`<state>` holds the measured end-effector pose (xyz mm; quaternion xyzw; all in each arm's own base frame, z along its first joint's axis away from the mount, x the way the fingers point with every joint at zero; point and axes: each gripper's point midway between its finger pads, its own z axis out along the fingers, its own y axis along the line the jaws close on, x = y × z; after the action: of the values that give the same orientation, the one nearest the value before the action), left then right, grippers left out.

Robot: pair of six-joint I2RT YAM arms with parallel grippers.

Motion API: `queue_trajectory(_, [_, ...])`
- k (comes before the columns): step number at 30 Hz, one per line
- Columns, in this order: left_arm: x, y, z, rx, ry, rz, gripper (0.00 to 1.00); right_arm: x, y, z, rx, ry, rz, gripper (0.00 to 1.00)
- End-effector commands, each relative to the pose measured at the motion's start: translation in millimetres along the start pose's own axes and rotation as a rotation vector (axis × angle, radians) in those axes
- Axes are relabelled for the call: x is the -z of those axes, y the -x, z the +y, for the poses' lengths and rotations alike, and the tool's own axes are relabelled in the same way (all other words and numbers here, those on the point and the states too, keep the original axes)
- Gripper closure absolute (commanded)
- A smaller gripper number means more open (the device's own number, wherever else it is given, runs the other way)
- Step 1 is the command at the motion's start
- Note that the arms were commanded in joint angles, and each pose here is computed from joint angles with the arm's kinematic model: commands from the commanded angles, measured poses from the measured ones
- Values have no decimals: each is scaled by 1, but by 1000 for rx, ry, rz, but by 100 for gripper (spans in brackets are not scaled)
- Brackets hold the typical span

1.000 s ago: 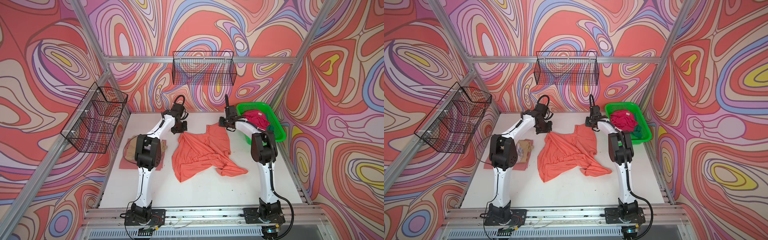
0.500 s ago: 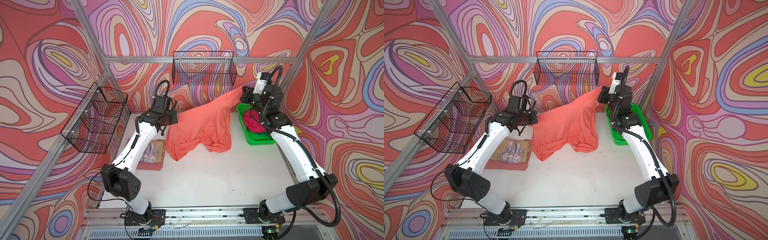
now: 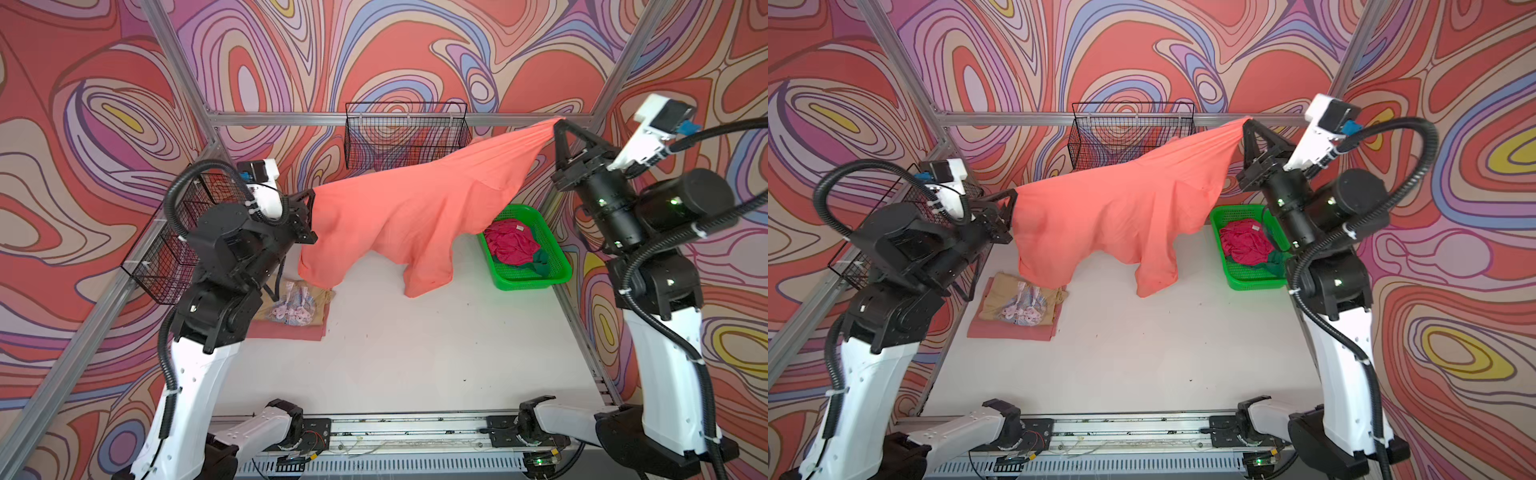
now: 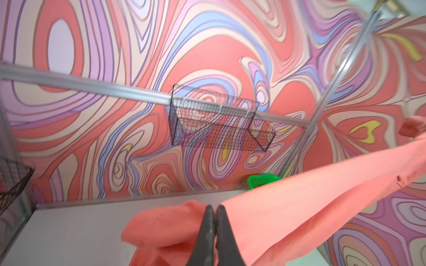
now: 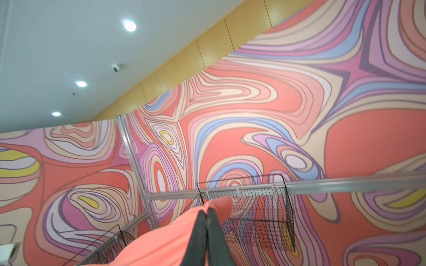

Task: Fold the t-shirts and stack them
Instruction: 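Grasp the shirt's far edge with both grippers and lift it up, then hold the shirt high with both grippers and shake it out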

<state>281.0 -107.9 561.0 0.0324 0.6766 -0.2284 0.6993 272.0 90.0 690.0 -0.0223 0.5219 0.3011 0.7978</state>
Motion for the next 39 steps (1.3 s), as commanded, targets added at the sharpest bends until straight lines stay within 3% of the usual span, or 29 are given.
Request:
queue_trajectory(1, [15, 24, -18, -119, -44, -87, 100, 19, 36, 19, -7, 34, -60, 100])
queue_trajectory(8, [60, 65, -38, -146, -110, -178, 100, 48, 73, 46, -19, 87, -103, 100])
queue_trajectory(14, [78, 74, -44, -111, -146, -175, 100, 56, 71, 53, -56, 103, -47, 100])
queue_trajectory(18, [80, 66, -41, -108, -137, -139, 100, 65, 67, 44, -67, 41, -27, 100])
queue_trajectory(23, [93, 80, -46, -126, -153, -168, 100, 77, 80, 44, -27, 7, -58, 100])
queue_trajectory(29, [96, 79, -50, -139, -176, -155, 100, 86, 83, 17, 31, -156, -83, 100])
queue_trajectory(33, [99, 71, -54, -120, -212, -126, 100, 94, 82, 48, 21, 7, -62, 100])
queue_trajectory(39, [98, 52, -69, -67, -315, -53, 100, 103, 76, 58, -15, 47, -9, 100])
